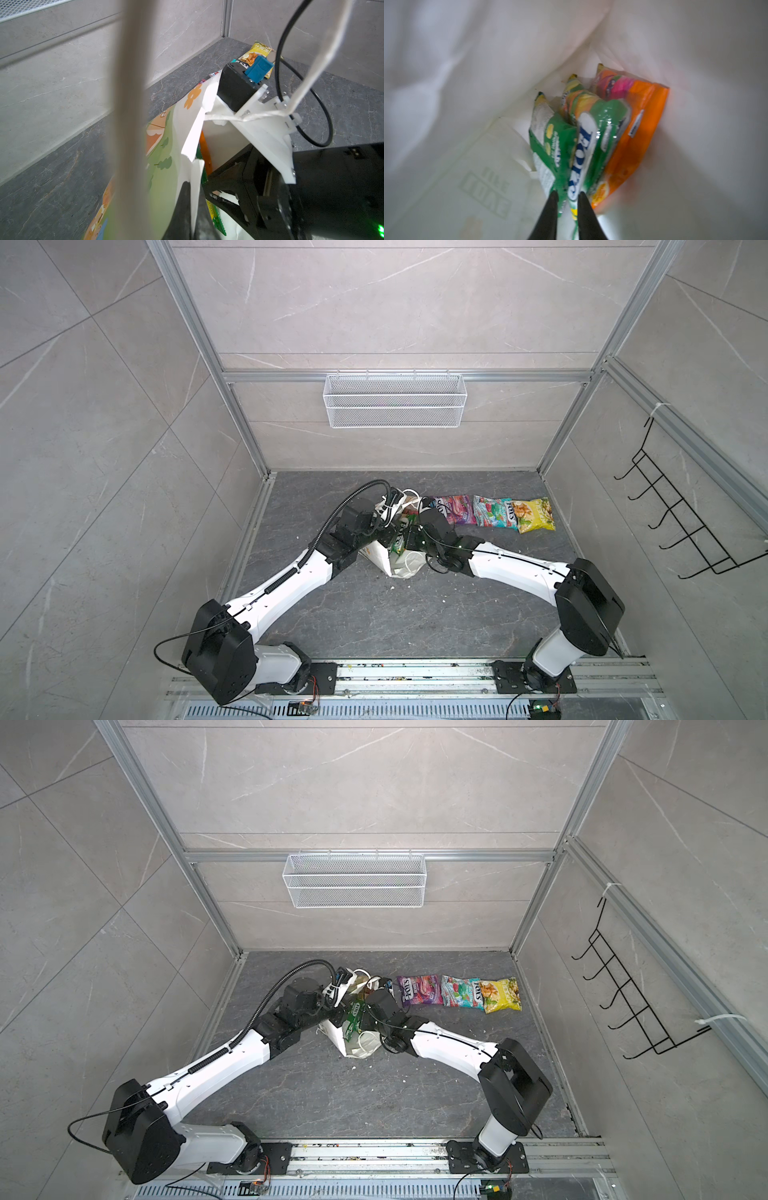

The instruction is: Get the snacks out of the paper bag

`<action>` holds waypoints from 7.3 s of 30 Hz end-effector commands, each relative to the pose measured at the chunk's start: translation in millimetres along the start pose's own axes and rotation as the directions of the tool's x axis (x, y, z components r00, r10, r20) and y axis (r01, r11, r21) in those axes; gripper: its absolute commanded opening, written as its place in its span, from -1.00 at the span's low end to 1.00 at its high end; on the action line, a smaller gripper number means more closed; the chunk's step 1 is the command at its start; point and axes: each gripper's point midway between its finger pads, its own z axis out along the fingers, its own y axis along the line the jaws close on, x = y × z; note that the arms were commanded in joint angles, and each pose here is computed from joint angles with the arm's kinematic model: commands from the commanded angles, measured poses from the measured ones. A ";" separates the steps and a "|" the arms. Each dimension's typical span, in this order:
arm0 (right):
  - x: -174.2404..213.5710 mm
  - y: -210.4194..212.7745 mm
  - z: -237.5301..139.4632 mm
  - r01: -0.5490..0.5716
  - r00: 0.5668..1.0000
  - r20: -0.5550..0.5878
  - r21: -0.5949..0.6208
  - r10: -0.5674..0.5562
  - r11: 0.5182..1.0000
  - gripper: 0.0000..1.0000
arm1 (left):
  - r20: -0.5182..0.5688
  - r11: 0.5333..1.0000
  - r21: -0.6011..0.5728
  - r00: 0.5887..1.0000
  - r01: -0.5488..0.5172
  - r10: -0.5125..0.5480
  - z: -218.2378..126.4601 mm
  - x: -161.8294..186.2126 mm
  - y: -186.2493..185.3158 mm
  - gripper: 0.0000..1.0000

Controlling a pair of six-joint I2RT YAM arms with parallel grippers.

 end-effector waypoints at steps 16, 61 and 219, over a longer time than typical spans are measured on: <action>25.2 -5.4 48.9 -0.032 0.992 -0.123 0.016 0.033 0.999 -0.37 | 0.077 1.000 0.004 0.997 -0.018 0.017 -0.7 -24.4 0.4 -1.00; -62.7 57.8 -103.8 0.220 0.973 0.117 -0.199 -0.200 0.955 -1.00 | 0.026 0.991 -0.115 0.997 -0.068 0.071 7.6 -20.9 22.8 -1.00; 14.2 -357.8 -167.0 0.259 0.890 -0.371 0.890 0.266 0.376 0.50 | 0.105 0.995 -0.021 0.989 -0.098 0.100 -29.4 -41.6 42.3 -1.00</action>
